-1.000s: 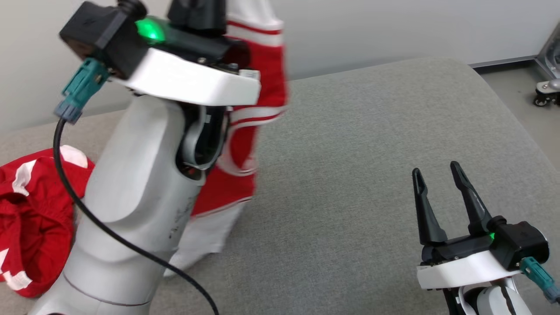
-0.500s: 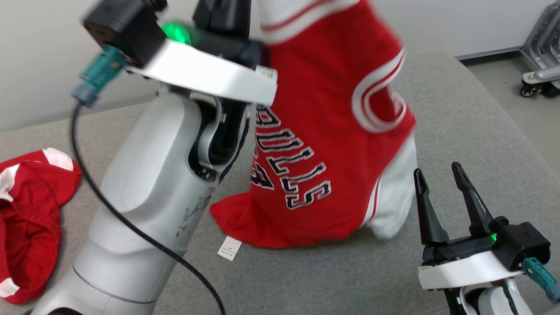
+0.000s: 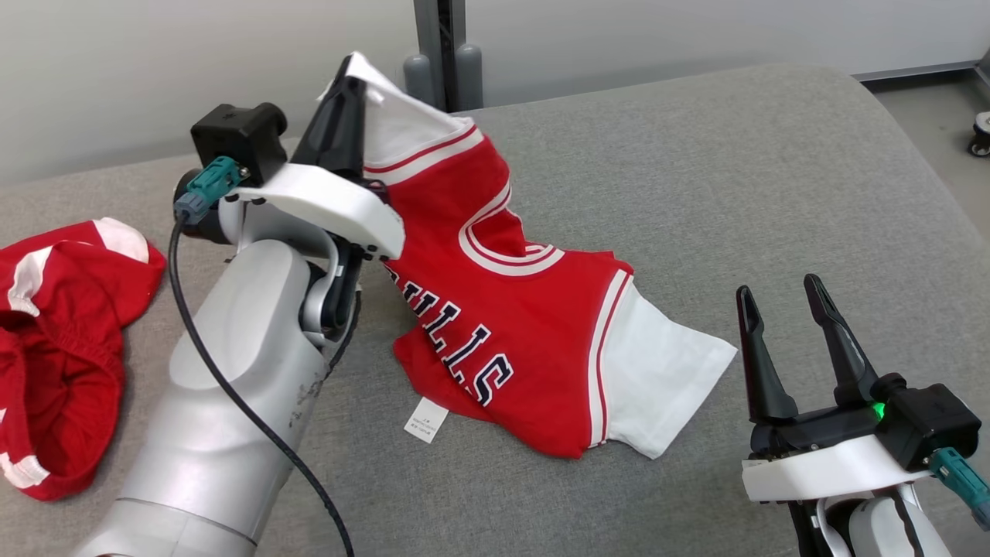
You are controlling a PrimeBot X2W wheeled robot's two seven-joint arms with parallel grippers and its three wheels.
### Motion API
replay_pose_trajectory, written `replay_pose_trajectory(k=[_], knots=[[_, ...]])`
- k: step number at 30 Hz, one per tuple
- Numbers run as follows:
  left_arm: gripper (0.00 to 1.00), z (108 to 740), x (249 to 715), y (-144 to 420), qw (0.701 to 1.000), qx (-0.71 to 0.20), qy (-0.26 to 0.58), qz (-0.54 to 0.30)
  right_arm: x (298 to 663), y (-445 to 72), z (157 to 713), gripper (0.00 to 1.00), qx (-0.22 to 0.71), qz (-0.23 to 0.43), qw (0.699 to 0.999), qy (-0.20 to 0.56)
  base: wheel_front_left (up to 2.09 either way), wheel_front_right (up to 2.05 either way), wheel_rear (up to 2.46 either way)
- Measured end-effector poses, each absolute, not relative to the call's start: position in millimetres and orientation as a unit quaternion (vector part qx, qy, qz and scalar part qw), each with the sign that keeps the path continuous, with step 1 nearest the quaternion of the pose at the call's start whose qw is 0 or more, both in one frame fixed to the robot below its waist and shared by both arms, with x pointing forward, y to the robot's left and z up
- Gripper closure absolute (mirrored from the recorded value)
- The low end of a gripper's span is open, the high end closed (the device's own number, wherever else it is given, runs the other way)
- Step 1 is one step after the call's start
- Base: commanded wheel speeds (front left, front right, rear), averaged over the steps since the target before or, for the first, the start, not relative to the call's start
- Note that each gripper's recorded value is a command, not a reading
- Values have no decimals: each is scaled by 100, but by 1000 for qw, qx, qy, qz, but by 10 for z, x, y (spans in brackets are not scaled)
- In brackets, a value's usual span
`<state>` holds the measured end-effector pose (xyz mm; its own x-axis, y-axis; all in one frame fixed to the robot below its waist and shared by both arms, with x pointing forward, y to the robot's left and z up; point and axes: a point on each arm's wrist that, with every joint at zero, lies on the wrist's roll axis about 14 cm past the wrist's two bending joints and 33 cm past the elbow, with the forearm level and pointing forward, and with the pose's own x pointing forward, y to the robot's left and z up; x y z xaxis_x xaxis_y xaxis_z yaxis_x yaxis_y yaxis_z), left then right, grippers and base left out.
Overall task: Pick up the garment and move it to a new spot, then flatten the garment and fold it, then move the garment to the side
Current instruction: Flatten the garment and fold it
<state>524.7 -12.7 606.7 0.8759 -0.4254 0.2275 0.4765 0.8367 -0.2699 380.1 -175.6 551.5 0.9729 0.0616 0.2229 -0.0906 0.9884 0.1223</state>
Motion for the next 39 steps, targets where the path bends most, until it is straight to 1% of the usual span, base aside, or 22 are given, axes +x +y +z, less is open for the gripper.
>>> replay_pose_trajectory(k=[11, 12, 16, 23, 24, 25, 26, 32, 38, 39], knots=[[100, 5619, 5470, 491, 981, -136, -32, -132, 3869, -1693, 5486, 0, 64, 48, 991, -106, 0, 0, 0], [100, 5483, 5493, 618, 985, -129, -15, -112, 3875, -1696, 5485, 0, 63, 48, 991, -105, 0, 0, 0], [100, 5060, 5463, 842, 991, -107, 42, -75, 3885, -1710, 5484, 0, 61, 46, 991, -105, 0, 0, 0], [100, 4433, 5284, 896, 984, -87, 141, -66, 3911, -1710, 5446, 0, 59, 46, 992, -100, 0, 0, 0], [87, 4392, 5276, 894, 983, -84, 148, -65, 3916, -1708, 5440, 0, 58, 46, 992, -99, 0, 0, 0], [16, 4373, 5281, 893, 983, -83, 152, -65, 3925, -1708, 5436, 0, 58, 47, 992, -99, 0, 0, 0], [0, 4367, 5293, 889, 983, -82, 154, -65, 3936, -1707, 5439, 0, 58, 47, 992, -99, 0, 0, 0], [0, 4366, 5318, 871, 983, -71, 154, -70, 3965, -1705, 5424, 0, 58, 47, 992, -98, 0, 0, 0], [0, 4759, 5399, 744, 988, -71, 93, -99, 3962, -1740, 5469, 0, 56, 43, 992, -104, 0, 0, 0], [0, 4759, 5399, 744, 988, -71, 93, -99, 3962, -1740, 5469, 0, 56, 43, 992, -104, 0, 0, 0]])
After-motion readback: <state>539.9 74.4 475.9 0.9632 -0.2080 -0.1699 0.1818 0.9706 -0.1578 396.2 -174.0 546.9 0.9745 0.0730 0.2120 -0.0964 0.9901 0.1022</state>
